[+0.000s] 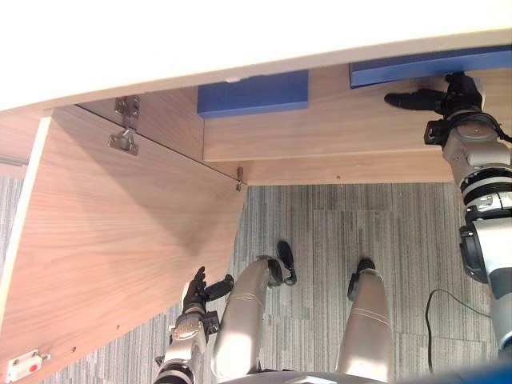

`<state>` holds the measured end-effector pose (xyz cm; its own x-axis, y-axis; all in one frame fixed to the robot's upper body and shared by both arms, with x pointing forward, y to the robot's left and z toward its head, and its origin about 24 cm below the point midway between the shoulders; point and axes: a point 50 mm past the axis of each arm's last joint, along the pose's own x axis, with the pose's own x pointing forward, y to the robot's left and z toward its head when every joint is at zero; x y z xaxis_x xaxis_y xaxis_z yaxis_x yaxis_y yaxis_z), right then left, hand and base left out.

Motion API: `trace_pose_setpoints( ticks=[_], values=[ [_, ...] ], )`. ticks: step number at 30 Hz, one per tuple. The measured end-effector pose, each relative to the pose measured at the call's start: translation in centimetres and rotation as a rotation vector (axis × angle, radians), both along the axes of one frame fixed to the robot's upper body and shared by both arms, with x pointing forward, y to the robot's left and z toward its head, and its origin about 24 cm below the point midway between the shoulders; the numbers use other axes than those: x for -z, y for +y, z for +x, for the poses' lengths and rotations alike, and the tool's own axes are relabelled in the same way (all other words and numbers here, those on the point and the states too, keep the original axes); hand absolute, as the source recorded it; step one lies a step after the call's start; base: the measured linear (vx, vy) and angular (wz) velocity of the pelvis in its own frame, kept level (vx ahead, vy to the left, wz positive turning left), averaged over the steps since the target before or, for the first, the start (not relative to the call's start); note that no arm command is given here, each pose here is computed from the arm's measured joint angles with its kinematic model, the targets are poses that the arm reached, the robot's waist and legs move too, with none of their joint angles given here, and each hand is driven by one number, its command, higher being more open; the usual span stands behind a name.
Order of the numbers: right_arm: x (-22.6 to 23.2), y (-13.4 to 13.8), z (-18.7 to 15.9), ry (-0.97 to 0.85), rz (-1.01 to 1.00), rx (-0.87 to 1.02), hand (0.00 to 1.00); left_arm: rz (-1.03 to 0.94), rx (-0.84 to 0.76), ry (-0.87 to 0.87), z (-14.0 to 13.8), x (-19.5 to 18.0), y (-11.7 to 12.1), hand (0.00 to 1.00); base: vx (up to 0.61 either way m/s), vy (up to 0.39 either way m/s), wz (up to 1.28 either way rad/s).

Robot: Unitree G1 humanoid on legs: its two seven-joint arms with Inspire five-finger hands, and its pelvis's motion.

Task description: Walk over to the cabinet, pick up the folder, carry it to the office cabinet, place the folder inside the office cabinet, then close the office cabinet door

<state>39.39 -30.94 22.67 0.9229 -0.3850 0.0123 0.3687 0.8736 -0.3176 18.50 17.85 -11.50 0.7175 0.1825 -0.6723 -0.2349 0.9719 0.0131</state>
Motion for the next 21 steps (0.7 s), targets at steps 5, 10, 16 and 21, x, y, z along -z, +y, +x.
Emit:
trace_pose_setpoints(
  ticks=[5,10,16,21],
  values=[
    [2.8,-0.2,-0.3,0.148,-0.124,-0.078,1.0,0.0,0.032,0.03,-1.3,0.5,0.6,1.0,0.11,0.008,0.04],
    [4.5,-0.4,-0.8,0.286,-0.308,-0.151,1.0,-0.011,0.089,0.035,-1.4,0.5,0.4,1.0,0.09,0.018,0.02],
    [6.2,0.4,-1.1,0.374,-0.457,-0.262,1.0,-0.022,0.131,0.043,-1.5,0.6,0.5,1.0,0.05,0.023,-0.08],
    [9.7,2.6,-1.3,0.527,-0.68,-0.401,1.0,-0.035,0.197,0.042,-1.4,0.6,0.0,1.0,0.03,0.036,-0.09]
  ],
)
